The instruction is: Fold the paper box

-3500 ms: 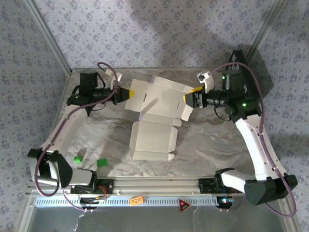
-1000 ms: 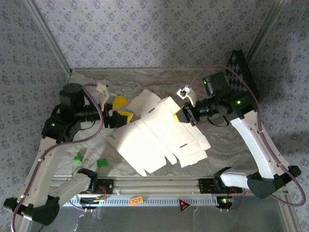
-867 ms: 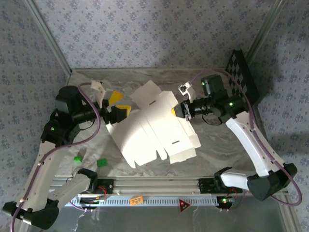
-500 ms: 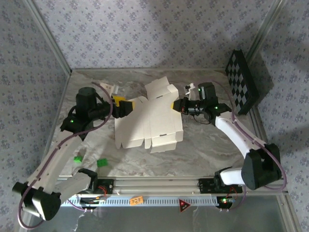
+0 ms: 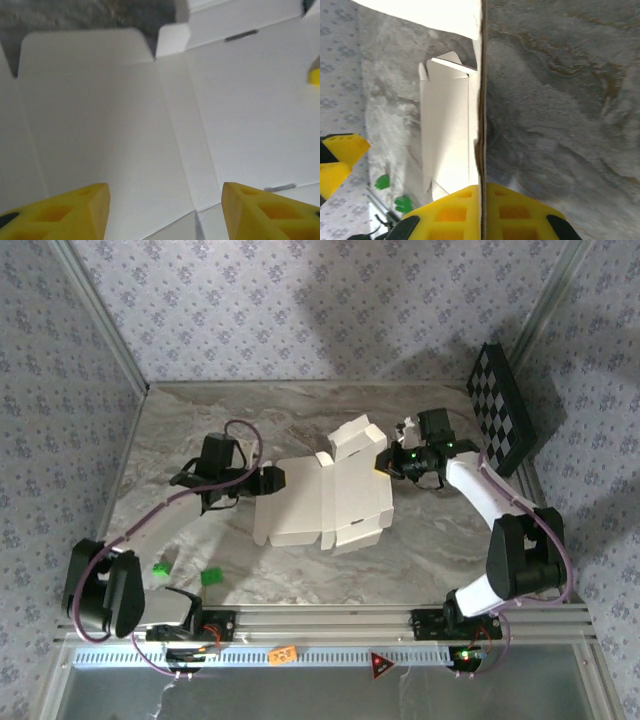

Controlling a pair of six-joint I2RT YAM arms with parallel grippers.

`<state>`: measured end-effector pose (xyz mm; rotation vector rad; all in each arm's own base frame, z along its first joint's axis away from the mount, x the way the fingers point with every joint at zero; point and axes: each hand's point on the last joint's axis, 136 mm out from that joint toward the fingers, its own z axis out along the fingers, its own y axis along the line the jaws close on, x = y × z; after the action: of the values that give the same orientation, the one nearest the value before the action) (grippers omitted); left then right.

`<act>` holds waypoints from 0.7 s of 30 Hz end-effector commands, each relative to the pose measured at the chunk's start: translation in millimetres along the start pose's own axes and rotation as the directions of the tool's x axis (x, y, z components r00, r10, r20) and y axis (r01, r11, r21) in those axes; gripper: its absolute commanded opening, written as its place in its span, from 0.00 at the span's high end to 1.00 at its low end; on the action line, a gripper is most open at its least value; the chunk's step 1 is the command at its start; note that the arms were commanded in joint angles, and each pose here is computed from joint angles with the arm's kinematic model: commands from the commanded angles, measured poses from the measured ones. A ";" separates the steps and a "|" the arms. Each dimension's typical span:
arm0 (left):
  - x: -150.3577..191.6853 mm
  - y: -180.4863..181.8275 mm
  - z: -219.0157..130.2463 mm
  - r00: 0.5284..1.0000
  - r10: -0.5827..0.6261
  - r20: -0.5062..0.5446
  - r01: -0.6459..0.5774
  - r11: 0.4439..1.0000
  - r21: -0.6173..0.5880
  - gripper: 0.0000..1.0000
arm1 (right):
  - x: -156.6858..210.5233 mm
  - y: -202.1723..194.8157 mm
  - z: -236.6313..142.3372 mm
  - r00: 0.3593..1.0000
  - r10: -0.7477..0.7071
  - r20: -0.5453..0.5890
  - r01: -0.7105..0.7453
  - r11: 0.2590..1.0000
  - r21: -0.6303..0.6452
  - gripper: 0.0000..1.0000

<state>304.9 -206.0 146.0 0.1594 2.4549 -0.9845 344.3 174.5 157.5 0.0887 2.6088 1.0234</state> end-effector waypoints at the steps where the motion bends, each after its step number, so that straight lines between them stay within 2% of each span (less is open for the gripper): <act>1: 11.9 -3.4 15.2 0.998 -0.033 -0.049 0.036 0.997 0.074 0.43 | 13.2 -22.8 -7.8 0.993 -0.072 -0.092 0.085 0.985 0.150 1.00; 5: 29.4 6.6 33.0 0.991 -0.069 -0.112 0.078 0.994 0.078 0.53 | 4.4 -27.0 -17.2 0.983 -0.142 -0.116 0.168 0.954 0.248 1.00; 10: 48.3 9.9 52.2 0.981 -0.088 -0.174 0.106 0.990 0.097 0.59 | 2.3 -31.0 -19.4 0.966 -0.204 -0.161 0.248 0.904 0.349 1.00; 21: 75.8 15.8 81.4 0.959 -0.109 -0.263 0.139 0.985 0.099 0.74 | 10.6 -18.1 -0.3 0.919 -0.284 -0.272 0.382 0.811 0.443 1.00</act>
<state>277.5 -248.9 50.6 0.1624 2.6822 -1.1889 342.8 167.9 146.4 -0.3115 2.8061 0.3560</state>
